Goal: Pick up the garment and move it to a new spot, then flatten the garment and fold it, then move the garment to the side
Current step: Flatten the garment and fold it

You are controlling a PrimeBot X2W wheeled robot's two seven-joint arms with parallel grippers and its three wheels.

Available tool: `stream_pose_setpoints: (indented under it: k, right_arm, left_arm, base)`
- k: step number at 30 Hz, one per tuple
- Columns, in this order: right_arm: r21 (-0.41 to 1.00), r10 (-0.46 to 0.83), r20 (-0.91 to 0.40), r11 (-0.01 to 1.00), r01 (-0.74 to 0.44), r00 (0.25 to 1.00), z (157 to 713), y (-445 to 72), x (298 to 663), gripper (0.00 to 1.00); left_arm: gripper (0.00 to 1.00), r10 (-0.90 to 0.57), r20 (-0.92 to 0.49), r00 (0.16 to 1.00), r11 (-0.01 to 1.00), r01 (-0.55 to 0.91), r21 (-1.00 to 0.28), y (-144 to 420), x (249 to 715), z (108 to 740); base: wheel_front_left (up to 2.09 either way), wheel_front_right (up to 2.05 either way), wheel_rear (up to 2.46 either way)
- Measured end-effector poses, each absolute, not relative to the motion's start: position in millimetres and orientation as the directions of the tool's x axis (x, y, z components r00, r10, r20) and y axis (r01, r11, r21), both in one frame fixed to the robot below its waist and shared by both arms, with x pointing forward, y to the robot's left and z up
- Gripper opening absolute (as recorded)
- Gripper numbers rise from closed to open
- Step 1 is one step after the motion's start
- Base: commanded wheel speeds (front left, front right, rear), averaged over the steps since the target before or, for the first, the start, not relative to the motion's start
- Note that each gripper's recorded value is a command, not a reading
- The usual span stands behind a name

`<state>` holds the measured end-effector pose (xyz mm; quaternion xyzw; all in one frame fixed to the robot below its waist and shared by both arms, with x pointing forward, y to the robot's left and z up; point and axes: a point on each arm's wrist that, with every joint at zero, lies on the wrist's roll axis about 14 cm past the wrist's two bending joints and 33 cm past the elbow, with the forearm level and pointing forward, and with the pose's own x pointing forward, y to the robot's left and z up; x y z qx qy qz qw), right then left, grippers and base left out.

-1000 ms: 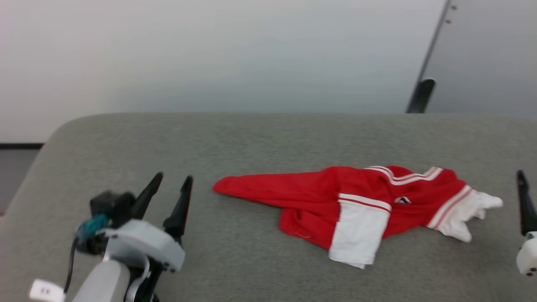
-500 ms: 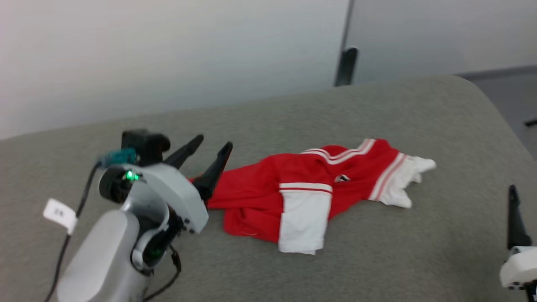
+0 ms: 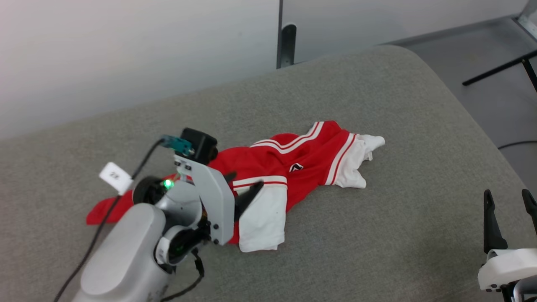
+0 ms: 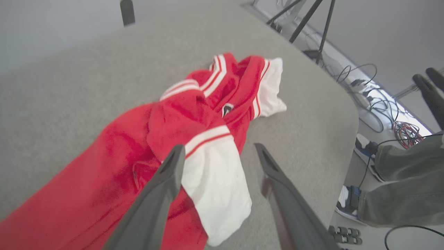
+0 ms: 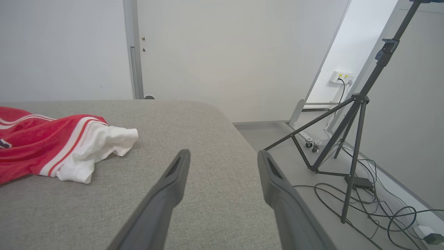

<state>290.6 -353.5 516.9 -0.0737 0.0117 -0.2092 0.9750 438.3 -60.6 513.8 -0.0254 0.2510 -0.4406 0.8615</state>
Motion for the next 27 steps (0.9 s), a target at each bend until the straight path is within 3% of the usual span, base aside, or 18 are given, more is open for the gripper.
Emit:
stream_pose_setpoints:
  k: [6,13,25,27]
  right_arm:
    - [-0.151,-0.416,-0.019,0.900,0.409,0.909,508,-354,292,1.00]
    - [-0.145,-0.404,-0.034,0.907,0.396,0.914,502,-350,299,1.00]
    - [-0.138,-0.394,-0.049,0.913,0.384,0.918,496,-349,310,1.00]
    - [-0.138,-0.390,-0.051,0.914,0.381,0.919,495,-348,311,1.00]
  left_arm:
    - [1.00,-0.720,-0.578,0.383,0.622,0.725,-0.295,-63,425,473]
    - [1.00,-0.618,-0.717,0.324,0.676,0.684,-0.273,-47,419,436]
    - [0.99,-0.571,-0.774,0.273,0.700,0.655,-0.286,-39,413,408]
    - [0.50,-0.575,-0.774,0.266,0.703,0.645,-0.300,-41,412,406]
  base:
    - [0.00,0.00,0.00]
    - [0.00,0.00,0.00]
    - [0.00,0.00,0.00]
    - [0.00,0.00,0.00]
